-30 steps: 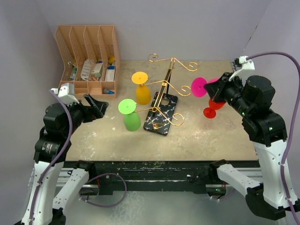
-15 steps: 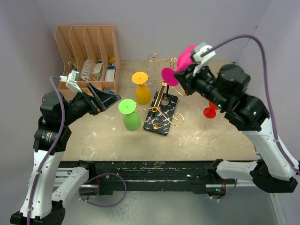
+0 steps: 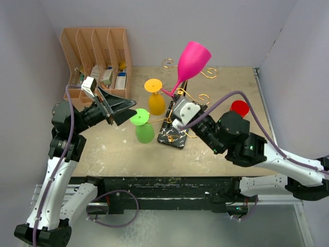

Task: Take the wine glass off the wine glass rack

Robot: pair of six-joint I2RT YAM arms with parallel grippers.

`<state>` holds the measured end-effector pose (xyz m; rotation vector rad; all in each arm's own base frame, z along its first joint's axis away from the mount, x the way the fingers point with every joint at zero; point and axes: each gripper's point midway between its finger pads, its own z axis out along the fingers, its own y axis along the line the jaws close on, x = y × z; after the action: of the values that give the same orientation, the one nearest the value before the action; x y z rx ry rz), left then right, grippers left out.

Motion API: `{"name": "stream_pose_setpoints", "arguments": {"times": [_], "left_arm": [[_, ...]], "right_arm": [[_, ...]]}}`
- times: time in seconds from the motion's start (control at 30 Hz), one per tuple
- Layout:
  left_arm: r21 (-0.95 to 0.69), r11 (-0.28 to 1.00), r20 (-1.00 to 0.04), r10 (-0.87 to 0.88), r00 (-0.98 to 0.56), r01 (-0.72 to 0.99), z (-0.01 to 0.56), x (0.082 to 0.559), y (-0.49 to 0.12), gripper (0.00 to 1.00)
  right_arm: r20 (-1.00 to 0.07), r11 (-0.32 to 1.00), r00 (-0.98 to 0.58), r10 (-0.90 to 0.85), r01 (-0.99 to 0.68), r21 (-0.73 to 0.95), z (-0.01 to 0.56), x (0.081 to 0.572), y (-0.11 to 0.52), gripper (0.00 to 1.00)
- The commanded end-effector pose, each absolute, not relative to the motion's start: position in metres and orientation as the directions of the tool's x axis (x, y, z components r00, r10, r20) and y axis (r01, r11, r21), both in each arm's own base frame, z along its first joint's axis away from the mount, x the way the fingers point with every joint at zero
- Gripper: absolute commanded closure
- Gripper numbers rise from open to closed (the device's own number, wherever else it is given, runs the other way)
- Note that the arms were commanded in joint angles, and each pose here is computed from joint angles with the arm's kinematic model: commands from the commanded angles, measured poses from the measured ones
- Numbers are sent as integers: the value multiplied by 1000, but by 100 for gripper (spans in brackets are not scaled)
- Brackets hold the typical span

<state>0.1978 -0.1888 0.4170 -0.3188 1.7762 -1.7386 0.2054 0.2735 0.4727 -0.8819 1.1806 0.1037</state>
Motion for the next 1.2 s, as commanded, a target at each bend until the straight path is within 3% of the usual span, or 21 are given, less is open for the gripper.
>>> {"name": "stream_pose_setpoints", "arguments": {"times": [0.0, 0.4, 0.57, 0.73, 1.0, 1.07, 1.17], "left_arm": [[-975, -30, -171, -542, -823, 222, 441, 188, -193, 16], [-985, -116, -54, -496, -867, 128, 441, 188, -197, 18], [-984, -127, -52, -483, -874, 129, 440, 185, -197, 26], [-980, -147, -47, -475, -879, 132, 441, 184, -198, 45], [-978, -173, -28, -457, -889, 120, 440, 182, -199, 46], [-977, -174, -31, -458, -888, 124, 440, 181, -198, 58], [-975, -178, -36, -456, -889, 130, 440, 180, -199, 91]], "right_arm": [[-732, 701, 573, -369, -346, -624, 505, 196, 274, 100], [-566, 577, 682, -463, -253, -777, 469, 167, 333, 100], [-527, 552, 699, -484, -224, -803, 461, 163, 343, 100], [-468, 517, 722, -509, -178, -837, 451, 158, 353, 100], [-381, 440, 752, -538, -134, -888, 430, 146, 371, 100], [-370, 437, 753, -543, -123, -891, 429, 146, 371, 100], [-360, 423, 755, -548, -121, -898, 425, 144, 372, 100]]}}
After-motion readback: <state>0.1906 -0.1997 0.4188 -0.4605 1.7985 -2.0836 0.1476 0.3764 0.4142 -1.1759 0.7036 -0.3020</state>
